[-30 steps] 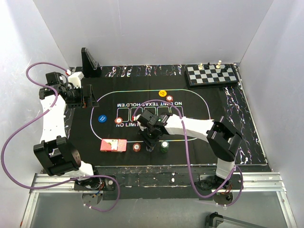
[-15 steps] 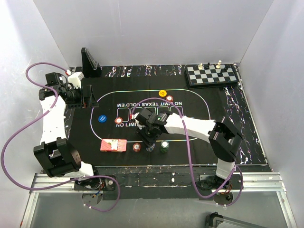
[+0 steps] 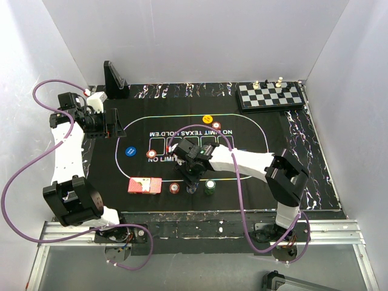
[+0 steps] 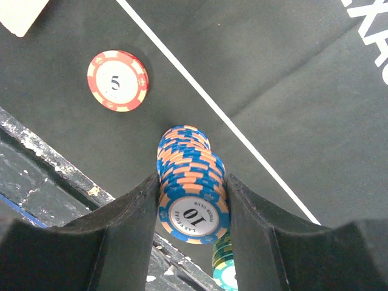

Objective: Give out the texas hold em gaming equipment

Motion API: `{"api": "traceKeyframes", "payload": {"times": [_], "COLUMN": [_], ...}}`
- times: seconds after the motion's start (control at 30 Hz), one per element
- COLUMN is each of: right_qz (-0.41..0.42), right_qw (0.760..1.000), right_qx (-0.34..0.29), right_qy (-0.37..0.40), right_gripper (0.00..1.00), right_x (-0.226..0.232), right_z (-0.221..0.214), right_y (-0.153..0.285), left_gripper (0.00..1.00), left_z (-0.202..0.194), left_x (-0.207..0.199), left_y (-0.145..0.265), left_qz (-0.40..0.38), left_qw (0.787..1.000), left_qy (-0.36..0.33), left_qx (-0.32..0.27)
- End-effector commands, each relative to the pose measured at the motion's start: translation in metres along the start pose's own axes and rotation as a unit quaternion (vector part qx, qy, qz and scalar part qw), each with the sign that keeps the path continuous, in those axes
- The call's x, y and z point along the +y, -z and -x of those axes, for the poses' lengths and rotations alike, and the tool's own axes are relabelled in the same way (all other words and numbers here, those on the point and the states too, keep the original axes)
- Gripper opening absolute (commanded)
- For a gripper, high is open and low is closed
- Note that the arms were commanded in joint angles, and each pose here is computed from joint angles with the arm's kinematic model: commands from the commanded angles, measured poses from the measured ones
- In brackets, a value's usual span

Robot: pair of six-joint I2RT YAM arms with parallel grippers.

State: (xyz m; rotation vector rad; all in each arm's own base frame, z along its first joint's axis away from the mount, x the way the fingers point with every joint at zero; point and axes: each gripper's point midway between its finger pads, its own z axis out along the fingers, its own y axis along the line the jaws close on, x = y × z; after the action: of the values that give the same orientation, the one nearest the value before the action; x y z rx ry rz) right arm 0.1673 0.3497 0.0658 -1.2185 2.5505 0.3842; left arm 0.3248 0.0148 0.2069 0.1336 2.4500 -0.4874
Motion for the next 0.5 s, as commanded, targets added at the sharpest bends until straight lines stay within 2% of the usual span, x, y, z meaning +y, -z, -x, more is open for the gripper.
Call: {"api": "traceKeyframes", "payload": {"times": [0.0, 0.33, 0.47], "right_qz": [-0.012, -0.009, -0.01], "right_qw": [1.0, 1.0, 1.0], "right_qx": [0.003, -0.002, -0.011], "right_qy": [0.009, 0.01, 0.008], "right_gripper": [0.56, 0.56, 0.48], "right_x": [-0.002, 0.001, 0.001], "right_z": [0.0, 0.001, 0.003], "right_y": [0.0, 0.004, 0.012], "left_gripper": [0.98, 0.98, 0.98], "left_z": [0.008, 0.008, 0.009], "left_x": [-0.005, -0.005, -0.006], "left_y": [0.014, 0.014, 0.015], "left_qz": [0.009, 0.008, 0.007], "left_qw": [0.999, 0.999, 0.999], "left_qy": [-0.019, -0.02, -0.019], "left_qx": [-0.027, -0.027, -0.027]}}
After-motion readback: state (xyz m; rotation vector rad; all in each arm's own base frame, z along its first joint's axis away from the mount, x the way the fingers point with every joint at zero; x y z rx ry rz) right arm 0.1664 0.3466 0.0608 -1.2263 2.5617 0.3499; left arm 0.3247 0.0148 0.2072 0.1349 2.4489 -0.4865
